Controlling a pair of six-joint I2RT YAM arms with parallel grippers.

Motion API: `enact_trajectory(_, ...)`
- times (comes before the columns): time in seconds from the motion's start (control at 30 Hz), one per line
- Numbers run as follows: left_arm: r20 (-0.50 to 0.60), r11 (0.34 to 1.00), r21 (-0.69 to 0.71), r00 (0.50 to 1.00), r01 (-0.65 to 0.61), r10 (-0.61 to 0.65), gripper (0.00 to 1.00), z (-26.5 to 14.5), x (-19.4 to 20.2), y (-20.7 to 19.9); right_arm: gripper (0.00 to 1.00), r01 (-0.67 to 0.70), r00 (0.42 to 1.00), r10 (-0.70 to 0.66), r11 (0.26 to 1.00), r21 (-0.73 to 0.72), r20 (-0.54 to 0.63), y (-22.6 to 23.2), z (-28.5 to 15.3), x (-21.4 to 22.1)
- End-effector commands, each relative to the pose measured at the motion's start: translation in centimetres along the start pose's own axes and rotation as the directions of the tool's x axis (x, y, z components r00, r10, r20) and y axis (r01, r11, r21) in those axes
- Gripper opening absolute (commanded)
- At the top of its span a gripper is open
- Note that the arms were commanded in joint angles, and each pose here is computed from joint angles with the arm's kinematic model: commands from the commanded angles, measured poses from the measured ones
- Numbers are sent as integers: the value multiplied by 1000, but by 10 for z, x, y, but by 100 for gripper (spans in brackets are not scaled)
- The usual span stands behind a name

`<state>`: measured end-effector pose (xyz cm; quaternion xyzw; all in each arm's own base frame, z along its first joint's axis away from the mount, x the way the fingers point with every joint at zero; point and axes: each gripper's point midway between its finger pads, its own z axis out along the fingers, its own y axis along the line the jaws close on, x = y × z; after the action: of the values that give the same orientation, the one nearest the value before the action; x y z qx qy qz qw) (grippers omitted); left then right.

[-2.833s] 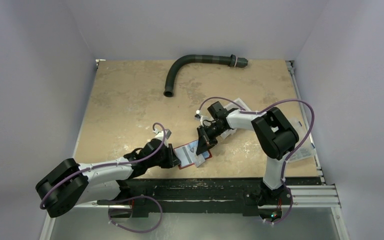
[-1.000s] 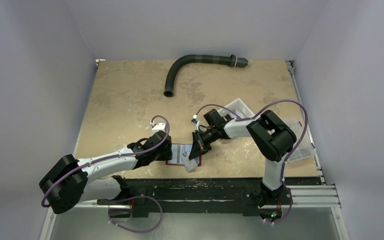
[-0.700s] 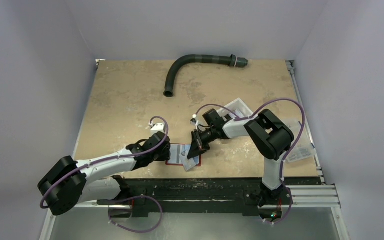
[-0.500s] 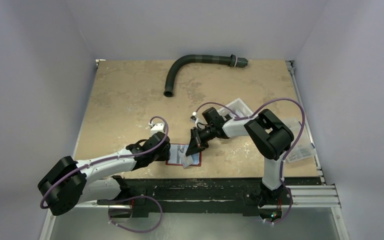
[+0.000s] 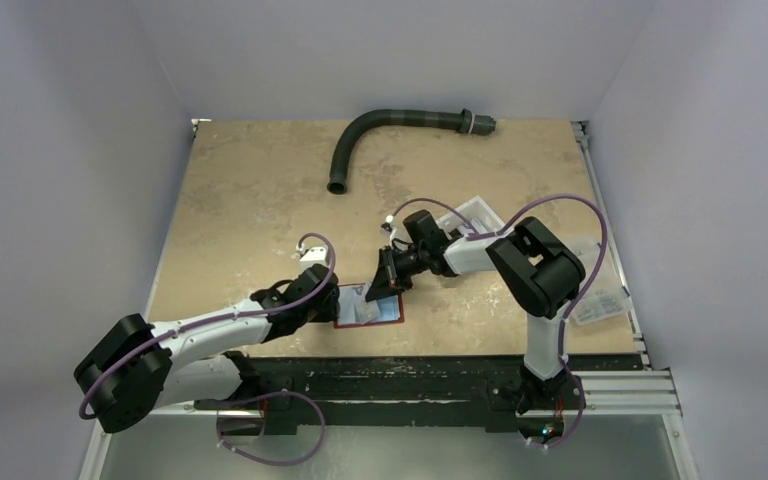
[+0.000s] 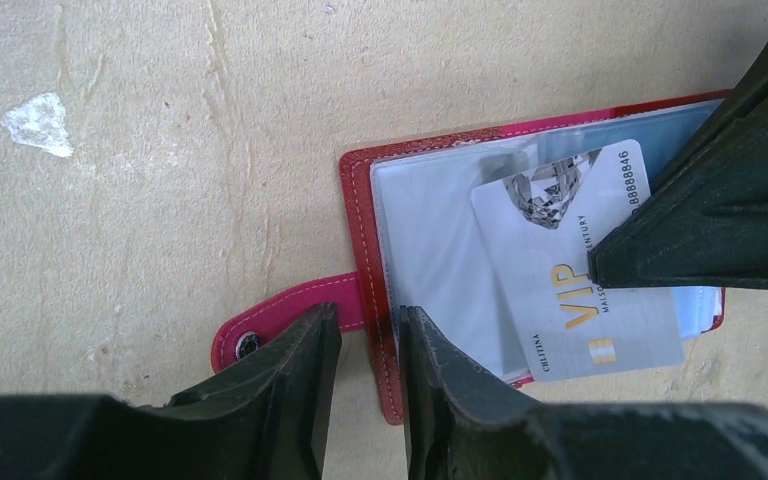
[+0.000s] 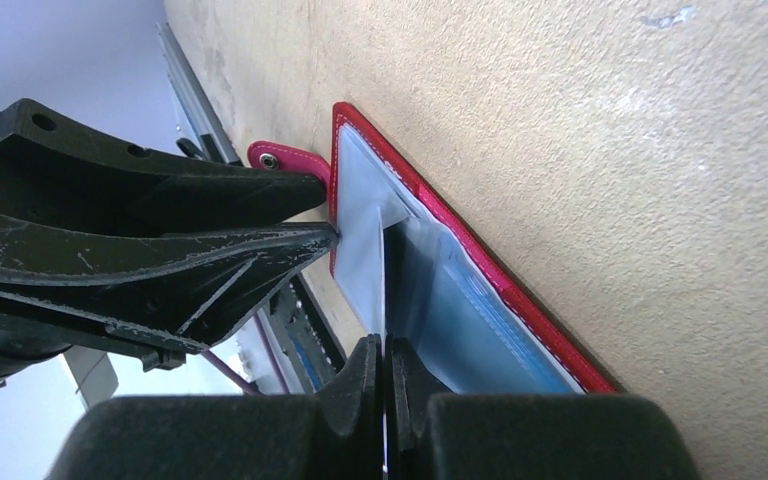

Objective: Put the credit cards into the card holder
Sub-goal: Insert the credit card into the card holder.

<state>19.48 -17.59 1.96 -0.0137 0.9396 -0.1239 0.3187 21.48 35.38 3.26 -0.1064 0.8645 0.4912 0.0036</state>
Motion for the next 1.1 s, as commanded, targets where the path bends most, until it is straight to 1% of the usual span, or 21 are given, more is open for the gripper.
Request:
enact_trajectory(0.0,-68,1000,-1,998,2,-2,32,5,21,7,0,40,996,-39,999,-15,85,3,4,-19)
enact_trajectory(0.3,-73,1000,-18,997,4,-6,31,6,24,11,0,13,992,-8,999,-37,129,-3,-8,-23)
enact_trajectory(0.43,-72,1000,-15,997,4,-6,31,6,24,10,0,9,991,-2,999,-50,133,-3,-6,-25)
enact_trajectory(0.53,-74,1000,-7,997,7,-8,31,6,24,8,0,1,990,4,999,-32,144,-6,-4,-29)
enact_trajectory(0.87,-77,1000,17,997,18,-17,31,8,24,2,0,-54,990,57,998,-25,125,-12,1,-16)
enact_trajectory(1.07,-82,999,40,996,26,-23,30,9,24,-3,0,-88,986,89,996,-8,142,-12,7,-15)
